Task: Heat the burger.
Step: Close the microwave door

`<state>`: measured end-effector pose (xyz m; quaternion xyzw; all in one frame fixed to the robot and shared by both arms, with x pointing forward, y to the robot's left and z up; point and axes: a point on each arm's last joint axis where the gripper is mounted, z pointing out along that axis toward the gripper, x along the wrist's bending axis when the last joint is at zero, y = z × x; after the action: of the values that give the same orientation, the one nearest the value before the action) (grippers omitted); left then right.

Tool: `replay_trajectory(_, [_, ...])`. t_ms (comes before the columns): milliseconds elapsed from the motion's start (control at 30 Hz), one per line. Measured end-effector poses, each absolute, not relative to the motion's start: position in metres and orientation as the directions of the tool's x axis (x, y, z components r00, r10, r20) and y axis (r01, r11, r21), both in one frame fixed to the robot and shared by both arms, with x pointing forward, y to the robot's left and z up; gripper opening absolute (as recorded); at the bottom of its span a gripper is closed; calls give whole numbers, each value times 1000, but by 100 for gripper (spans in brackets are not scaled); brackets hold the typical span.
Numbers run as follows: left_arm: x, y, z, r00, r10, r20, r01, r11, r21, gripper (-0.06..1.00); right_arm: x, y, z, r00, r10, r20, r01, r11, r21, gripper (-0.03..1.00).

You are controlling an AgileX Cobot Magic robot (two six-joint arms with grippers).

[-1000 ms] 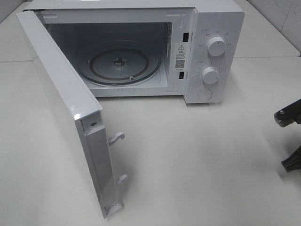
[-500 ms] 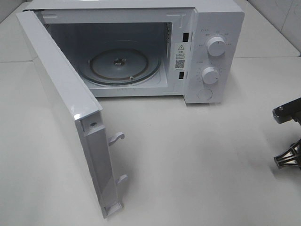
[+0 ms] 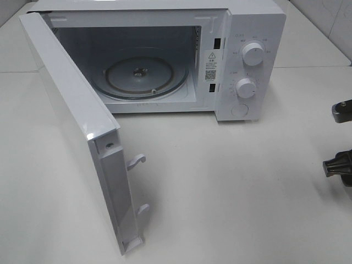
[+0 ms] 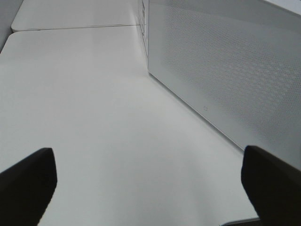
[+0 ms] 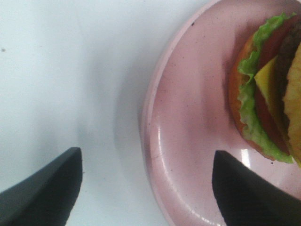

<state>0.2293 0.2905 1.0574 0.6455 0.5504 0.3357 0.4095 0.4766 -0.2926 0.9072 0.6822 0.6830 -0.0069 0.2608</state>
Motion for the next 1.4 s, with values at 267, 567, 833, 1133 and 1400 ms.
replay_trajectory(267, [229,291,1057,169,985,-17,436,-59,898,99,448,-289,958,33,961,-273,932,69,355,76])
replay_trajectory(567, [229,291,1057,169,985,-17,436,-59,898,99,410,-278,1006,-36,997,-69,879,65,473,78])
replay_trajectory(833, [229,291,1057,169,985,-17,436,-59,898,99,382,-280,1035,-69,997,-34,797,75,599,82])
replay_trajectory(1133, [229,291,1057,169,985,-17,436,-59,898,99,337,-290,1057,-64,997,-31,732,68,678,82])
replay_trajectory(1400, [229,291,1057,169,985,-17,436,-59,898,99,298,-298,1062,-48,999,-21,696,49,716,80])
